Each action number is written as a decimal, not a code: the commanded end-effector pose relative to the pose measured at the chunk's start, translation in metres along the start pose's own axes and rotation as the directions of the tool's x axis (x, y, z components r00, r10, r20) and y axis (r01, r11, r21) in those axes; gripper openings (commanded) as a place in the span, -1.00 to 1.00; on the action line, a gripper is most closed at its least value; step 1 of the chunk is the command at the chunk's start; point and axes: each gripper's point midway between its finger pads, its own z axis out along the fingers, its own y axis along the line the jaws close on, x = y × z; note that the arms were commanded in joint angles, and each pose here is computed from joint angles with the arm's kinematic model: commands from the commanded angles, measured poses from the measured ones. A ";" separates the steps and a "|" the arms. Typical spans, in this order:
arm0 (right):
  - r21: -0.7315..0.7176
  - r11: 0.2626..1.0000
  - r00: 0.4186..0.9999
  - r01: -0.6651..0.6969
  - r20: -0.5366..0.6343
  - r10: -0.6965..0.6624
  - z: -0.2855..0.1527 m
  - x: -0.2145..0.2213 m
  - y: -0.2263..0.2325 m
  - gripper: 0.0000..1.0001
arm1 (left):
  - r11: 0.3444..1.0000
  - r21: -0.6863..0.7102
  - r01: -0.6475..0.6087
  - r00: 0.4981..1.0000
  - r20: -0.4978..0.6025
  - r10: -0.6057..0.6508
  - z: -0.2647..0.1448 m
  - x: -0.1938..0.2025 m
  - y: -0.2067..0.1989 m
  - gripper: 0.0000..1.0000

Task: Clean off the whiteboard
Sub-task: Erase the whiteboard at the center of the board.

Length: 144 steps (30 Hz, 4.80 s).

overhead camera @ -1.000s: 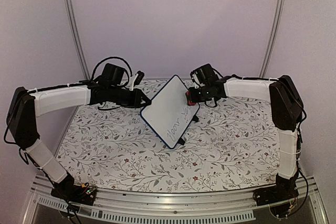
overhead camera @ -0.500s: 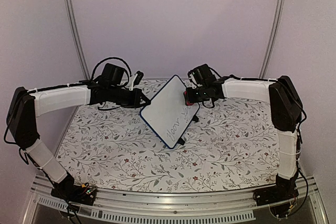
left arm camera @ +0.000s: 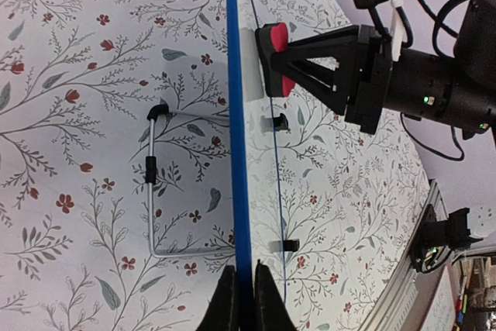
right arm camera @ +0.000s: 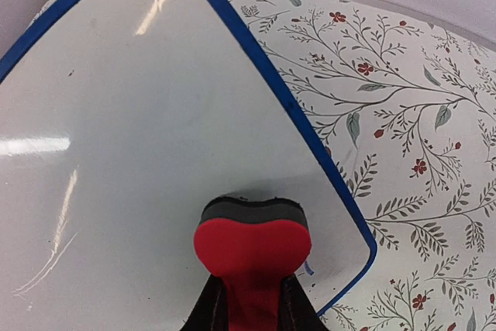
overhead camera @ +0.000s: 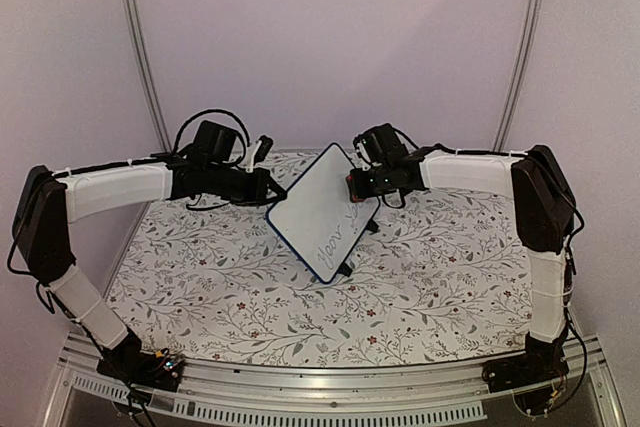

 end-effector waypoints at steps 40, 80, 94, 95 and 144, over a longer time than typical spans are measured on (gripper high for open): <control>-0.072 0.991 0.993 0.113 0.025 -0.111 -0.060 0.015 0.040 -0.90 | 0.997 0.054 -0.056 0.998 0.020 0.055 -0.001 -0.004 -0.012 -0.83; -0.388 0.834 0.902 0.393 -0.014 -0.431 -0.087 0.074 0.170 -0.95 | 0.998 0.050 -0.041 0.999 0.002 0.041 -0.026 0.030 -0.004 -0.08; -0.287 0.870 0.911 0.401 0.028 -0.411 -0.064 0.038 0.179 -0.94 | 0.995 0.091 -0.035 0.999 0.023 0.033 -0.030 0.026 -0.007 -0.57; -0.275 0.874 0.912 0.401 0.033 -0.408 -0.064 0.035 0.178 -0.94 | 0.995 0.095 -0.035 0.999 0.026 0.033 -0.031 0.026 -0.008 -0.60; -0.331 0.838 0.892 0.434 0.025 -0.452 -0.078 0.052 0.210 -0.94 | 0.981 0.195 -0.013 0.994 0.113 -0.010 -0.054 0.005 -0.011 -0.33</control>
